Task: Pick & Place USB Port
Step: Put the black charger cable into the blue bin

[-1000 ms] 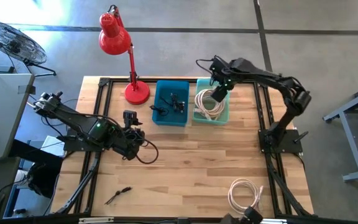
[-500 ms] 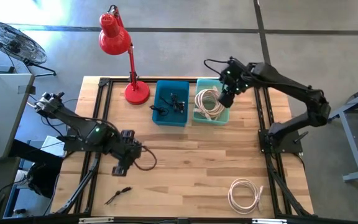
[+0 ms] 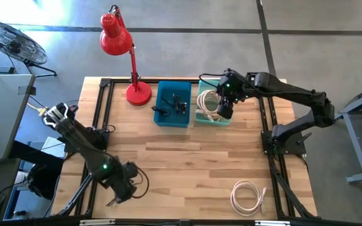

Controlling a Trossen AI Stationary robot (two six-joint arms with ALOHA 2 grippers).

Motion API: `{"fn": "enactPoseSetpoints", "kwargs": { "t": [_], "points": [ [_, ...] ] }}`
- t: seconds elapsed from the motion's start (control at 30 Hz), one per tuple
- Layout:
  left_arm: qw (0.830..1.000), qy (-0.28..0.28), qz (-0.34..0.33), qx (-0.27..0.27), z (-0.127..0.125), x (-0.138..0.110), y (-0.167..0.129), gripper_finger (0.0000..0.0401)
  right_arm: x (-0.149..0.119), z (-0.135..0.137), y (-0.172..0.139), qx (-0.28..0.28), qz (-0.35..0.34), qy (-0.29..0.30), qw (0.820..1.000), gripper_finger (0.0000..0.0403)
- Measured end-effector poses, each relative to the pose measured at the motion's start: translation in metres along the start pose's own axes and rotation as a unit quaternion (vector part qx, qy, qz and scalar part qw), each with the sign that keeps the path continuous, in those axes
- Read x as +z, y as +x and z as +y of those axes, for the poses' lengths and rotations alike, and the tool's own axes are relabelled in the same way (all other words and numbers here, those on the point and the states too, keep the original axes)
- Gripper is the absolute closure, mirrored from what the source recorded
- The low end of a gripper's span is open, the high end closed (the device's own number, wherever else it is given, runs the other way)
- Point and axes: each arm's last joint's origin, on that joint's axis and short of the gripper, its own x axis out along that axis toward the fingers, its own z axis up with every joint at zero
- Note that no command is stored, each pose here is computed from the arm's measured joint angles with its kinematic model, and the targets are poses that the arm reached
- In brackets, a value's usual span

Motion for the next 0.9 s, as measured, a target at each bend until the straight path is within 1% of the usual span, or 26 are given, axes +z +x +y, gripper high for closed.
{"fn": "enactPoseSetpoints", "kwargs": {
  "t": [0.07,0.1,0.17,0.23,0.33,0.4,0.53,0.6,0.63,0.77,0.9],
  "points": [
    [0.998,-0.014,0.048,0.024,0.004,0.001,0.004,0.0121,0.001,0.002,0.0,0.004,-0.004,-0.009,1.0,0.0222],
    [0.997,-0.019,0.061,0.041,0.006,0.002,0.006,0.0121,0.001,0.003,0.0,0.005,-0.004,-0.011,1.0,0.0222],
    [0.995,-0.025,0.062,0.076,0.01,0.004,0.01,0.0121,0.001,0.005,0.0,0.006,-0.003,-0.013,1.0,0.0222],
    [0.994,-0.01,0.039,0.098,0.011,0.007,0.012,0.0121,0.0,0.007,-0.001,0.007,-0.004,-0.016,1.0,0.0222],
    [0.996,0.021,-0.001,0.089,0.005,0.012,0.017,0.0121,0.0,0.011,-0.001,0.01,-0.005,-0.024,1.0,0.0222],
    [0.997,0.032,-0.007,0.067,-0.002,0.015,0.022,0.0121,0.0,0.013,-0.001,0.013,-0.005,-0.028,1.0,0.0222],
    [0.996,0.08,-0.019,0.022,-0.022,0.013,0.036,0.0121,0.0,0.015,-0.001,0.014,-0.005,-0.039,0.999,0.0222],
    [0.995,0.093,-0.02,0.014,-0.031,0.009,0.046,0.0121,0.0,0.015,-0.001,0.014,-0.005,-0.042,0.999,0.0222],
    [0.996,0.09,-0.012,0.014,-0.034,0.008,0.051,0.0121,0.0,0.015,-0.001,0.015,-0.005,-0.043,0.999,0.0222],
    [0.997,0.051,0.043,0.032,-0.04,0.0,0.069,0.0121,0.0,0.015,-0.001,0.015,-0.004,-0.046,0.999,0.0222],
    [0.997,0.028,0.06,0.042,-0.044,-0.002,0.08,0.0121,-0.001,0.015,-0.001,0.018,0.001,-0.046,0.999,0.0222]
  ]
}}
